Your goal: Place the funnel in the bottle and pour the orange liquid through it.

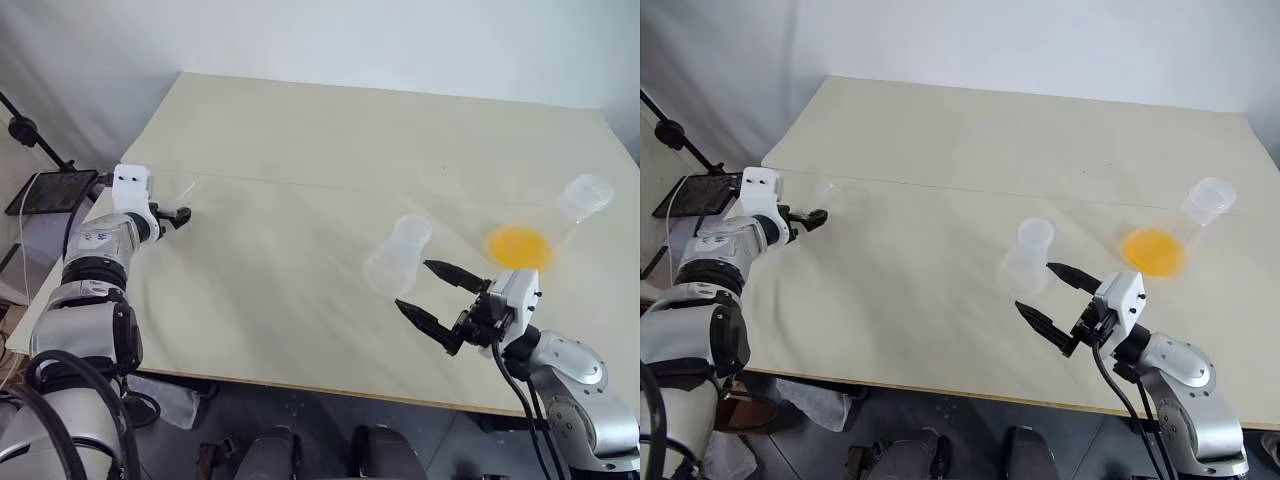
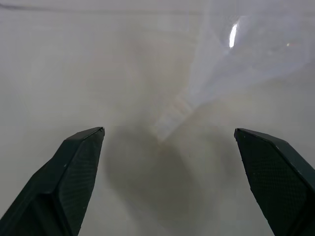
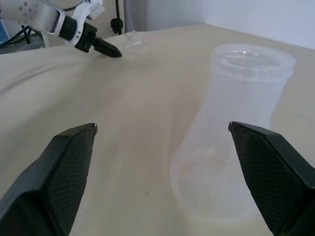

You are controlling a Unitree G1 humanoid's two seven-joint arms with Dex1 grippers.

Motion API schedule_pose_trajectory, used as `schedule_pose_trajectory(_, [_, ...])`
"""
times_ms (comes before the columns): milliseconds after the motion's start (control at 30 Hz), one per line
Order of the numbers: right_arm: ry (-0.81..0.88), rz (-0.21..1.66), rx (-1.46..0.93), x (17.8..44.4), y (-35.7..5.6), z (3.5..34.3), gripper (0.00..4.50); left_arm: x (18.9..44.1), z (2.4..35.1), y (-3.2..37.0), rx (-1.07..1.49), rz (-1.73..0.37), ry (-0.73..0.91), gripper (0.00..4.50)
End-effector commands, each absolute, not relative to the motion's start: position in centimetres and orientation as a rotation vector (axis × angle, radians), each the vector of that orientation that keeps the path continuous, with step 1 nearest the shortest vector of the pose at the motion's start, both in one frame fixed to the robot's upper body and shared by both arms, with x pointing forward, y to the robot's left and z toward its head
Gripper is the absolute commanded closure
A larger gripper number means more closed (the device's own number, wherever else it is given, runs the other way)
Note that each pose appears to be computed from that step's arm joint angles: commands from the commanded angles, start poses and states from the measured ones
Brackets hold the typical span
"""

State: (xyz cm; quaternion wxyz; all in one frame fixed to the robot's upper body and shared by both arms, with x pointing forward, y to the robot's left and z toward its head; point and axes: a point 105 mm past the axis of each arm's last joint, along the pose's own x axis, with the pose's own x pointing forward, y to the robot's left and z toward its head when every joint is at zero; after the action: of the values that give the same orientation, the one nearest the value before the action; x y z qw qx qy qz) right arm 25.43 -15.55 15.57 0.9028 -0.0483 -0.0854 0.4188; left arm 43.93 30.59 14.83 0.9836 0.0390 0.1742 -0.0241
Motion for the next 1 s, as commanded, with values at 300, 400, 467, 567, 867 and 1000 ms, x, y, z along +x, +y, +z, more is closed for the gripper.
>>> schedule_pose_trajectory(300, [-0.239,0.848,-0.122,25.4,-15.4,16.8,0.00,44.1,15.5,29.4,0.148,-0.158,0.342,3.17])
schedule_pose_trajectory(400, [-0.240,0.846,-0.122,25.4,-15.4,16.8,0.00,43.8,15.1,29.6,0.150,-0.172,0.345,4.13])
schedule_pose_trajectory(467, [-0.240,0.846,-0.123,25.4,-15.4,16.8,0.00,43.6,14.7,29.4,0.159,-0.209,0.348,4.48])
schedule_pose_trajectory(567, [-0.239,0.849,-0.123,25.4,-15.3,16.9,0.00,43.2,14.5,28.9,0.189,-0.290,0.329,4.48])
schedule_pose_trajectory(867, [-0.212,0.864,-0.118,25.0,-15.1,16.7,0.00,39.4,17.4,27.0,0.269,-0.689,0.173,4.48])
schedule_pose_trajectory(1000, [-0.192,0.859,-0.119,24.5,-15.8,16.4,0.00,36.3,17.6,25.6,0.405,-0.851,0.216,4.48])
